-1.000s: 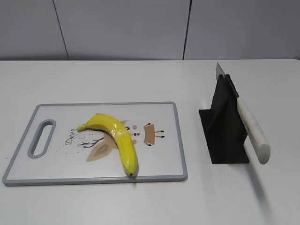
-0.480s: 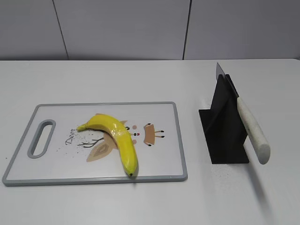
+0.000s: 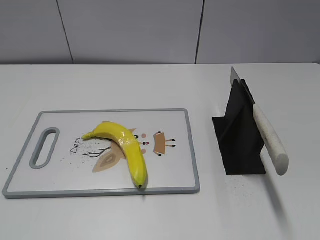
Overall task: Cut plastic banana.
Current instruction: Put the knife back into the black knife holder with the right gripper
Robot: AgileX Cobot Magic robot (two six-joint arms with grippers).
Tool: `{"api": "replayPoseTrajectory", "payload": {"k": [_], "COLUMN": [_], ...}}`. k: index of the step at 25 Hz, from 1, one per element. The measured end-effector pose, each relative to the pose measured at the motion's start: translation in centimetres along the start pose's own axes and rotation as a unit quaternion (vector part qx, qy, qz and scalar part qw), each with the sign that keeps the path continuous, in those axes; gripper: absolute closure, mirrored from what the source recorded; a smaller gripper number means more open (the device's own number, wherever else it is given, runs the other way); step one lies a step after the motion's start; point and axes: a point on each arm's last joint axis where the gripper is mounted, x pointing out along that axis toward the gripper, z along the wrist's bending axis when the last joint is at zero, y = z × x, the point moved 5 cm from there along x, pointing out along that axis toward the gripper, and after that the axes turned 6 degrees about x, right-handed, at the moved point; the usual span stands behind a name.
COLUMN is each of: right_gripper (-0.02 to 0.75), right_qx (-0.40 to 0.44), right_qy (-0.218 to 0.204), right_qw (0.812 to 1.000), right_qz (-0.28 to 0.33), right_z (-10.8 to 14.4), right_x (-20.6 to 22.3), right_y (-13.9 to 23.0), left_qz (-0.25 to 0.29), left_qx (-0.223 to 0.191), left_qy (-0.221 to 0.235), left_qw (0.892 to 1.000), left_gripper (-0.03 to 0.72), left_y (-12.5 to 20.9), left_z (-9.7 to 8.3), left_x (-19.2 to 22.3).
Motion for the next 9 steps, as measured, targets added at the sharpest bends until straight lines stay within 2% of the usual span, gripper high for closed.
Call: {"api": "replayPoseTrajectory", "payload": {"k": [9], "right_gripper": [0.204], "right_qx": [0.000], "right_qy": [0.000], "right_qw": [1.000], "right_qz": [0.000], "right_z": [0.00], "right_x": [0.00], "right_y": [0.01], "left_qz": [0.000], "left_qx": [0.000], "left_qy": [0.000], "left_qw": [1.000], "left_gripper": [0.199], "left_y": [0.00], "left_z": [0.00], "left_x": [0.00]}}
